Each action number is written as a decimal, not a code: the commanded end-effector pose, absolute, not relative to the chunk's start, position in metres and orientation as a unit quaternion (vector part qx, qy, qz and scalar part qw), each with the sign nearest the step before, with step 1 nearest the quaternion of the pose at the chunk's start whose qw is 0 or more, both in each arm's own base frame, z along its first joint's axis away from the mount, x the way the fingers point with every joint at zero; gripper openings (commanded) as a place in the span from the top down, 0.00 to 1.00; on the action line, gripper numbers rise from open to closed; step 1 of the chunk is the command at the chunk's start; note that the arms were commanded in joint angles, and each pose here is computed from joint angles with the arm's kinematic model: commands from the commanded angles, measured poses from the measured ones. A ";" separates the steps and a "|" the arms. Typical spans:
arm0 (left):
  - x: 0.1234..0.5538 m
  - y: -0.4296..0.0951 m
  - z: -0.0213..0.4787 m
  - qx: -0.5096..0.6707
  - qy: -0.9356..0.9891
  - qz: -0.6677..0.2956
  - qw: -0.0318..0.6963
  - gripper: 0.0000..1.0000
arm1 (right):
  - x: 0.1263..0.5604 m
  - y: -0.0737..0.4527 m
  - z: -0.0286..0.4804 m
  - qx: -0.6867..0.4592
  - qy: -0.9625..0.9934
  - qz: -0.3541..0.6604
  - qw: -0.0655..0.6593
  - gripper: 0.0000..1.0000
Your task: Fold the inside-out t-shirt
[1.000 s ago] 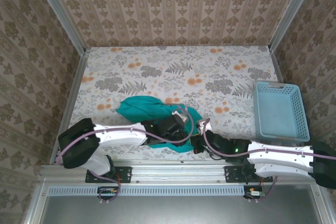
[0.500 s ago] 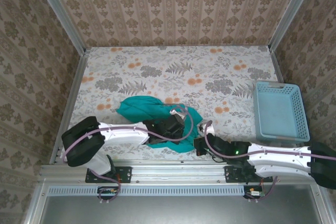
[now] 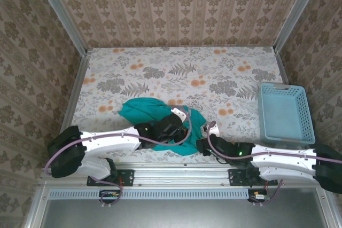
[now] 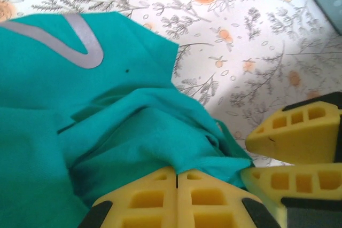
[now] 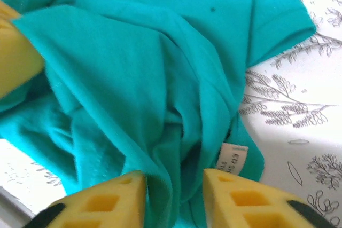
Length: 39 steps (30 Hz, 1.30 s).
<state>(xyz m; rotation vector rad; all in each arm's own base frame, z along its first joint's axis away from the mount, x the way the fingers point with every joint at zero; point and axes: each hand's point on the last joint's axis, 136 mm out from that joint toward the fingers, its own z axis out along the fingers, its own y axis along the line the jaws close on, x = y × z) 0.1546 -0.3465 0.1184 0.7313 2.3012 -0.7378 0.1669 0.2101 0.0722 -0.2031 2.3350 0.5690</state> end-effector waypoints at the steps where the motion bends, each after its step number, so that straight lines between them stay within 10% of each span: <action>1: 0.148 -0.352 0.135 0.294 0.849 -0.308 0.315 1.00 | 0.171 0.217 0.094 -0.095 0.892 0.235 0.375 0.60; 7: 0.144 -0.352 0.157 0.293 0.834 -0.336 0.325 1.00 | 0.177 0.222 0.097 -0.101 0.893 0.223 0.378 0.60; 17: 0.172 -0.332 0.148 0.264 0.860 -0.297 0.318 0.97 | 0.177 0.243 0.115 -0.098 0.860 0.339 0.367 0.97; 26: 0.188 -0.303 0.119 0.260 0.902 -0.152 0.310 0.67 | 0.193 0.222 0.109 -0.006 0.863 0.350 0.364 1.00; 39: 0.138 -0.349 0.112 0.350 0.857 -0.223 0.307 0.63 | 0.201 0.224 0.130 0.006 0.845 0.379 0.378 1.00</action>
